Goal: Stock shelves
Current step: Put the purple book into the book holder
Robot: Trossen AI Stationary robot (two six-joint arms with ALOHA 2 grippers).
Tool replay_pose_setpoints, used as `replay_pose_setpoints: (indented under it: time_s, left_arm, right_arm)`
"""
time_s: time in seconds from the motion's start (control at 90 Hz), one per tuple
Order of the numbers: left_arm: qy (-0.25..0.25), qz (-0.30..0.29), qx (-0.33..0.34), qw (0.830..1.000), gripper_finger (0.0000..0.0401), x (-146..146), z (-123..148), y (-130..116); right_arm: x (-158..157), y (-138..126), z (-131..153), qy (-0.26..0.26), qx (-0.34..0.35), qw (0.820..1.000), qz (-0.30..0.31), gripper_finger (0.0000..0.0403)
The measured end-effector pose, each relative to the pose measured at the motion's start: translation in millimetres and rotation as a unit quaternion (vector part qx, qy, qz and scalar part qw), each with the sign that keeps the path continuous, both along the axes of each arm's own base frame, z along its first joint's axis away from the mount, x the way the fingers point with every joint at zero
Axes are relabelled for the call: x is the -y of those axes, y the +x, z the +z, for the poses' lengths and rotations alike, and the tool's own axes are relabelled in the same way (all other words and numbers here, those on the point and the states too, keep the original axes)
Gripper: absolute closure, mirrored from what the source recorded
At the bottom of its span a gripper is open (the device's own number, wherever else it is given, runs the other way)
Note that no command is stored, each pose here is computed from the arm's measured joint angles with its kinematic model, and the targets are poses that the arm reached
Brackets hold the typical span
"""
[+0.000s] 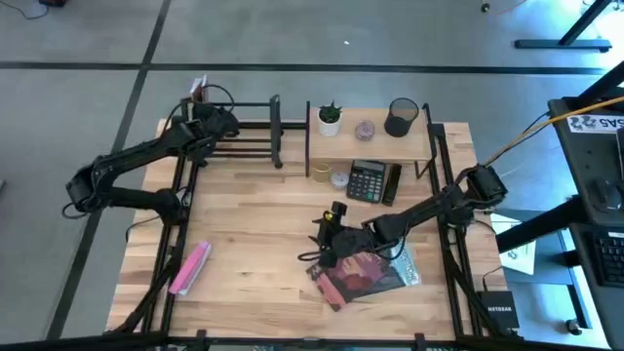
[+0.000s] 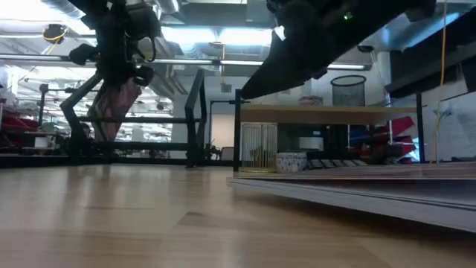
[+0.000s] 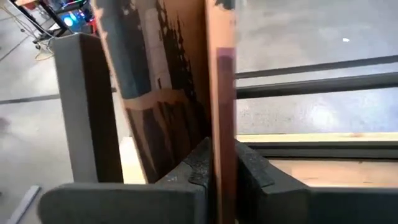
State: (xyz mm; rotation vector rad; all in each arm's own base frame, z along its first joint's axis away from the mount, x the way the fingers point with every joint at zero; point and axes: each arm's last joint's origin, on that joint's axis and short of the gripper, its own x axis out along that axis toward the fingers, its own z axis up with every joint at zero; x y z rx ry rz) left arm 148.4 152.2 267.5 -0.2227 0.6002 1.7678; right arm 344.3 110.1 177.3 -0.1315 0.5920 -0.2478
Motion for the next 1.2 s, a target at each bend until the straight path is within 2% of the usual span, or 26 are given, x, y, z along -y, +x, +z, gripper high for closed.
replay_pose_setpoints:
  time_s: [0.156,0.278,0.956,1.2]
  left_arm:
    - [0.000,-0.003,0.005,1.000,0.0301,1,2,-1]
    - [0.008,-0.003,0.013,1.000,0.0280,5,8,-6]
    - [0.098,-0.024,0.070,0.992,0.0276,43,60,-51]
    - [0.132,-0.069,0.101,0.984,0.0276,59,86,-53]
  right_arm:
    - [0,0,0,0.000,0.000,1.000,0.000,0.0205]
    - [0,0,0,0.000,0.000,1.000,0.000,0.0205]
    - [0,0,0,0.000,0.001,1.000,0.001,0.0205]
    - [0,0,0,0.000,0.001,1.000,0.001,0.0205]
